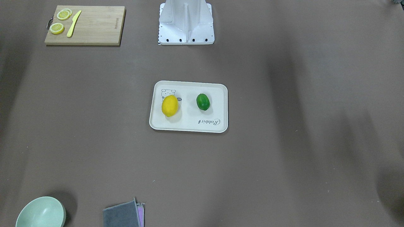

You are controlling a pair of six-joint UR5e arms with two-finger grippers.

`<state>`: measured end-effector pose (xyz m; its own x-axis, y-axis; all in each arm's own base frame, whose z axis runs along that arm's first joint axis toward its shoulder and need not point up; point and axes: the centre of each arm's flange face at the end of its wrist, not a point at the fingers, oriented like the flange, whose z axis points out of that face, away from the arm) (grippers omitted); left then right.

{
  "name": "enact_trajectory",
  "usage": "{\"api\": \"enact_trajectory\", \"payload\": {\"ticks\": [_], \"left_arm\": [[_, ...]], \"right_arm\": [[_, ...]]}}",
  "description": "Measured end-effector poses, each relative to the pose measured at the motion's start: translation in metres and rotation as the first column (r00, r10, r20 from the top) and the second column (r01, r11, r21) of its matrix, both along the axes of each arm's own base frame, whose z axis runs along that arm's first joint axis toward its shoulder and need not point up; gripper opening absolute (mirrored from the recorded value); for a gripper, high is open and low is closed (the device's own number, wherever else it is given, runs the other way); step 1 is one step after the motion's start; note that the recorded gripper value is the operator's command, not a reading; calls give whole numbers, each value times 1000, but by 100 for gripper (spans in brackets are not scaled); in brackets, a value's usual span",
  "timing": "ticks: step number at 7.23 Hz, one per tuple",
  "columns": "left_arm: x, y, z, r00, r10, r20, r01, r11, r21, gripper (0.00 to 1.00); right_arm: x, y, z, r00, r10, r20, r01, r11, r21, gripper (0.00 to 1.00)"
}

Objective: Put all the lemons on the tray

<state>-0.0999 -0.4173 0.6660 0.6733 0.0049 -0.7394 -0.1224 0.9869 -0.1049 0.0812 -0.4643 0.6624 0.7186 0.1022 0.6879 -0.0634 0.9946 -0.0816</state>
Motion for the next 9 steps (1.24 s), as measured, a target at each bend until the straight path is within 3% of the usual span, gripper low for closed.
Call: {"api": "enact_trajectory", "payload": {"ticks": [9], "left_arm": [[-1,-3,-7,1000,6,18,-6,1000,14,98]], "right_arm": [[0,1,0,1000,0,0,0,1000,1,100]]}}
